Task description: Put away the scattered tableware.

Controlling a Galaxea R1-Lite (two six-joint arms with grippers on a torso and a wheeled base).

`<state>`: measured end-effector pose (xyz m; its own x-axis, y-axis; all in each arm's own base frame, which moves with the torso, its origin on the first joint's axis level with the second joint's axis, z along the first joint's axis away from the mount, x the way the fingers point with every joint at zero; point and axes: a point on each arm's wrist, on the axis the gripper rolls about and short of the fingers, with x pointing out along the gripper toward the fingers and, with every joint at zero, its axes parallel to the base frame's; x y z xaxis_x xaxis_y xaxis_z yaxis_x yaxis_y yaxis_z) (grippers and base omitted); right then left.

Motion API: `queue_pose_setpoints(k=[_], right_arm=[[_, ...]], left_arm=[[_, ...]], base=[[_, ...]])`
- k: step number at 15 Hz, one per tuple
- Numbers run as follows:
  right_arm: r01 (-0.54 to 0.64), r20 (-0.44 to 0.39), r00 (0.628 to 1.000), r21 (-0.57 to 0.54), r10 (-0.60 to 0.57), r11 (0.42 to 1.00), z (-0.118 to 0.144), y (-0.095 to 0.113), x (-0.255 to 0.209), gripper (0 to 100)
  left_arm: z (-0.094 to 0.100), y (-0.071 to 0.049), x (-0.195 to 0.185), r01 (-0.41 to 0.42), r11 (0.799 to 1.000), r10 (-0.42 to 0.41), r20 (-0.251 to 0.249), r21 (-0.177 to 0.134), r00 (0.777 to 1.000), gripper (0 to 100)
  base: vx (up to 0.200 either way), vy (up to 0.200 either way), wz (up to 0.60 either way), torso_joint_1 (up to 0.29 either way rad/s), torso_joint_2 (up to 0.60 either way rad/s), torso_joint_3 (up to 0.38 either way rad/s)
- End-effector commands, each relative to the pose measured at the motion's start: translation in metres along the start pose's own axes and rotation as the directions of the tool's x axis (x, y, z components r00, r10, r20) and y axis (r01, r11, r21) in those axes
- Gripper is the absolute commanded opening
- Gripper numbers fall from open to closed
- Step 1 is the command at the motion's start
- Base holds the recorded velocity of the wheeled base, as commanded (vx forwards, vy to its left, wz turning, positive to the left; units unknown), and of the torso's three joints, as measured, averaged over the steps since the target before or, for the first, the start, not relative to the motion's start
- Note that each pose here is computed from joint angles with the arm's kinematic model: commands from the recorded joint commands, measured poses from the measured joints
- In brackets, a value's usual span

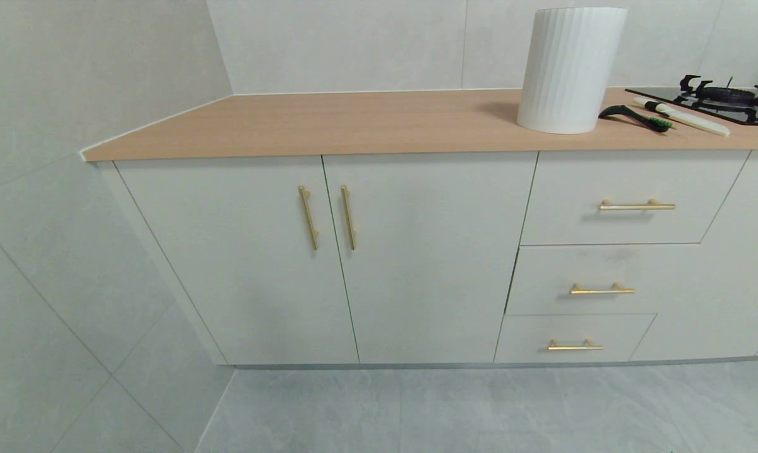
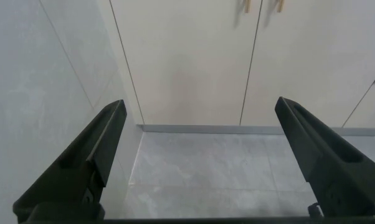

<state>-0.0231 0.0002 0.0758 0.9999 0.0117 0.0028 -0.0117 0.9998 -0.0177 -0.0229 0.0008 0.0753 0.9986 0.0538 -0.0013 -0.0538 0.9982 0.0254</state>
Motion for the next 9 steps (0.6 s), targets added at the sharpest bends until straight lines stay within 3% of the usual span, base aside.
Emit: queue_pose_setpoints(k=[1, 3, 9], right_arm=[[-0.001, -0.004, 1.000, 0.001, 0.001, 1.000, -0.0002, 0.0000, 0.0002, 100], [-0.001, -0.004, 1.000, 0.001, 0.001, 1.000, -0.0002, 0.0000, 0.0002, 100], [-0.001, -0.004, 1.000, 0.001, 0.001, 1.000, -0.0002, 0.0000, 0.0002, 100]], left_arm=[[0.0002, 0.0000, 0.0000, -0.001, 1.000, 0.001, 0.001, -0.007, 1.000, 100], [0.0003, 0.0000, 0.0000, -0.001, 0.999, 0.001, 0.003, -0.035, 1.000, 100], [0.0003, 0.0000, 0.0000, 0.000, 1.000, 0.000, 0.003, -0.009, 1.000, 100]], base=[[0.000, 0.000, 0.00, 0.000, 0.00, 0.000], [0.000, 0.000, 0.00, 0.000, 0.00, 0.000], [0.000, 0.000, 0.00, 0.000, 0.00, 0.000]])
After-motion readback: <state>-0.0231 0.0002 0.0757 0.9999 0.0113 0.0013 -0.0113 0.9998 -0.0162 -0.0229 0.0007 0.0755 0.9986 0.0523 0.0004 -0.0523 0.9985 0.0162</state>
